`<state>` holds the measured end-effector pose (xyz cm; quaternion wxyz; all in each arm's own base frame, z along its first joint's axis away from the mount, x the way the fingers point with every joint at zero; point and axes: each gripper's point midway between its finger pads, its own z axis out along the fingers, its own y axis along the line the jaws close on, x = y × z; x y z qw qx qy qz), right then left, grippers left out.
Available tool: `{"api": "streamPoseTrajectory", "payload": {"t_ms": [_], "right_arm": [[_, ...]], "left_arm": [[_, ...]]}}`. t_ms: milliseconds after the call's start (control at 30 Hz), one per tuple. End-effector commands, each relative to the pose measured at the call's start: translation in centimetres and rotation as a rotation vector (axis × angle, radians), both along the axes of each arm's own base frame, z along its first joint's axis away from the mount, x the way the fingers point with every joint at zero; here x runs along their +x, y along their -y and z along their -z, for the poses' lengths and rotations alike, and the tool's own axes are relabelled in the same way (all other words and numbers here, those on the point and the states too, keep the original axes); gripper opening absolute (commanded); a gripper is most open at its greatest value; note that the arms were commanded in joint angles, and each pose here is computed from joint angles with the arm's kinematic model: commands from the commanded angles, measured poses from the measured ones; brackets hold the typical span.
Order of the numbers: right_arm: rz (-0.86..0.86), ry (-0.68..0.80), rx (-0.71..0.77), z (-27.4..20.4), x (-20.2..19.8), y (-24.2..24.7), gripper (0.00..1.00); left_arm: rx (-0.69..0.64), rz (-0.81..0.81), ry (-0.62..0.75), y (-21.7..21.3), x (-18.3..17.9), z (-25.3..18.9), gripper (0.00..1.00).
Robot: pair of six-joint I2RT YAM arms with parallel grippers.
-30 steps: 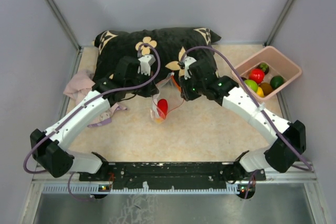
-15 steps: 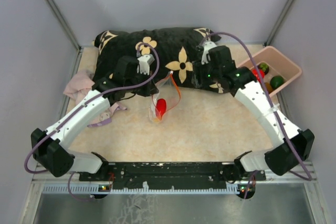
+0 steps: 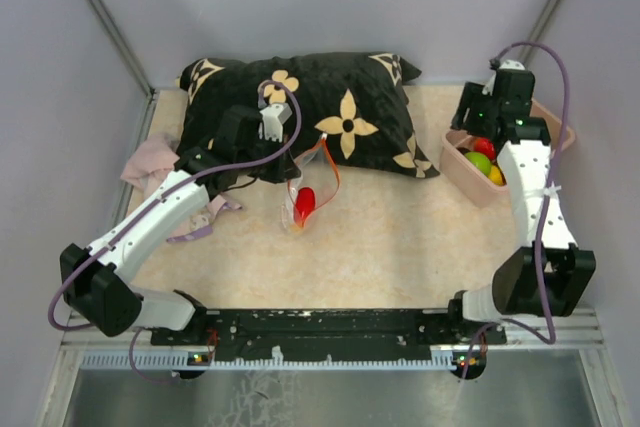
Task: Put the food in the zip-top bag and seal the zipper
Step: Pick up the fake fruit from the bin.
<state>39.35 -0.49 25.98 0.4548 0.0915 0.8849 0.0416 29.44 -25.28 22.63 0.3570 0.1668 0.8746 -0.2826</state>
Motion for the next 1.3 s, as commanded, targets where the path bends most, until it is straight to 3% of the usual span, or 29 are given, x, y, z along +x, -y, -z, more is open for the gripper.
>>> {"api": "streamPoseTrajectory", "payload": {"t_ms": [0, 333, 400, 1267], "right_arm": [[0.150, 0.045, 0.015, 0.5, 2.5, 4.9, 0.63], [0.345, 0.028, 0.018, 4.4, 5.9, 13.4, 0.72], [0.359, -0.033, 0.025, 7.4, 6.8, 14.5, 0.73], [0.247, -0.200, 0.021, 19.2, 10.9, 15.5, 0.75]], "left_arm": [[0.002, -0.003, 0.008, -0.2, 0.5, 0.4, 0.00], [-0.001, -0.002, -0.005, -0.1, 0.6, 0.7, 0.00], [-0.001, -0.001, -0.009, -0.2, 0.7, 0.8, 0.00], [0.006, 0.002, -0.020, -0.3, 0.7, 1.3, 0.00]]}}
